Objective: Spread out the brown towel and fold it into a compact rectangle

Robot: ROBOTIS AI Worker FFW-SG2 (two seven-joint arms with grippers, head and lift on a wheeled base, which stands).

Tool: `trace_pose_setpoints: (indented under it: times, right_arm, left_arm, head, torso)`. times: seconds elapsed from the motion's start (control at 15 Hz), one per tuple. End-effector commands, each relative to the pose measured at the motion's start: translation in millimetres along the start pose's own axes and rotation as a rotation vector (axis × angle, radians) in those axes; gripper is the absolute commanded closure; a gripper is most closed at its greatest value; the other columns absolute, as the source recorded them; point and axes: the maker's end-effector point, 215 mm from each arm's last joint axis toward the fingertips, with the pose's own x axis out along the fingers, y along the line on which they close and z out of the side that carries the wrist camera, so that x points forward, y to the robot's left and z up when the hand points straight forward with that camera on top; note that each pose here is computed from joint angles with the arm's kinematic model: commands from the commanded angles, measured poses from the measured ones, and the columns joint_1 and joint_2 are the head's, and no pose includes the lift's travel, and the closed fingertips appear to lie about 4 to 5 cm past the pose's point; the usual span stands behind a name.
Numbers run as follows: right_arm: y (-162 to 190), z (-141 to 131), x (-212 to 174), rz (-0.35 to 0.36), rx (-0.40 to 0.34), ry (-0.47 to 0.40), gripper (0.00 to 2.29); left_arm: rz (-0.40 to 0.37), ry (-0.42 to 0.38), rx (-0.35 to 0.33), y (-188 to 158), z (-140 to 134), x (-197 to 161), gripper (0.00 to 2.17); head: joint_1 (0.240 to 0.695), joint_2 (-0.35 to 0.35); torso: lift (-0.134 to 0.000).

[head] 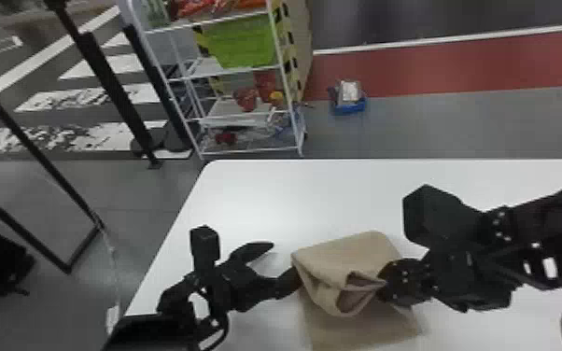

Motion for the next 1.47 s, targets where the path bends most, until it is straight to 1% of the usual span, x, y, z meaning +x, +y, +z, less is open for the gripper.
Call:
trace_pose_setpoints:
  times: [0.0, 0.2, 0.4, 0.73, 0.87, 1.0, 1.07, 1.13, 1.27, 1.33, 1.4]
  right_arm:
    - [11.1, -6.1, 12.2, 0.029, -0.012, 0.031, 1.65]
    - [18.5, -18.2, 24.7, 0.045, -0.025, 0.076, 1.65]
    - [25.2, -22.4, 31.1, 0.064, -0.026, 0.089, 1.65]
    - [31.5, -18.8, 37.2, 0.080, -0.025, 0.089, 1.65]
    - [36.8, -11.8, 40.6, 0.097, -0.020, 0.071, 1.65]
    - [49.2, -9.4, 48.9, 0.124, -0.022, 0.071, 1.54]
    - [51.2, -9.1, 51.5, 0.130, -0.018, 0.072, 1.54]
    - [52.1, -9.1, 52.1, 0.134, -0.010, 0.070, 1.39]
    - [52.1, -9.2, 50.1, 0.144, 0.032, 0.055, 0.30]
    - [50.3, -6.6, 47.0, 0.149, 0.047, 0.035, 0.11]
    - [47.0, -3.7, 41.8, 0.158, 0.093, -0.002, 0.06]
  left_arm:
    - [0.000, -0.002, -0.001, -0.8, 0.2, 0.7, 0.05]
    - [-0.003, -0.002, -0.001, -1.7, -0.8, 0.5, 0.06]
    - [-0.005, -0.004, 0.003, -2.2, -0.3, 0.2, 0.06]
    - [-0.006, -0.005, 0.004, -2.6, 0.4, 0.1, 0.06]
    - [-0.009, -0.005, 0.004, -3.2, 0.4, 0.1, 0.06]
    - [-0.015, -0.007, 0.007, -5.3, 2.0, 0.8, 0.07]
    - [-0.016, -0.007, 0.008, -6.2, 1.8, 0.8, 0.07]
    - [-0.018, -0.005, 0.007, -6.8, 0.9, 0.5, 0.07]
    - [-0.017, -0.006, 0.006, -6.4, 0.9, -0.3, 0.07]
    - [-0.015, -0.007, 0.006, -5.7, 0.9, -0.7, 0.07]
    - [-0.015, -0.006, 0.006, -5.9, 0.7, -1.1, 0.07]
  head:
    - [0.695, 0.317]
    - [0.695, 0.326]
    - [0.695, 0.326]
    - [0.695, 0.336]
    - [0.695, 0.339]
    - [0.695, 0.347]
    - [0.695, 0.350]
    - [0.695, 0.350]
    - [0.695, 0.350]
    - [0.695, 0.350]
    - [0.695, 0.350]
  torso:
    - [-0.124]
    - [-0.124]
    - [-0.124]
    - [-0.124]
    - [-0.124]
    - [-0.124]
    - [-0.124]
    - [-0.124]
    - [-0.124]
    - [-0.124]
    - [-0.124]
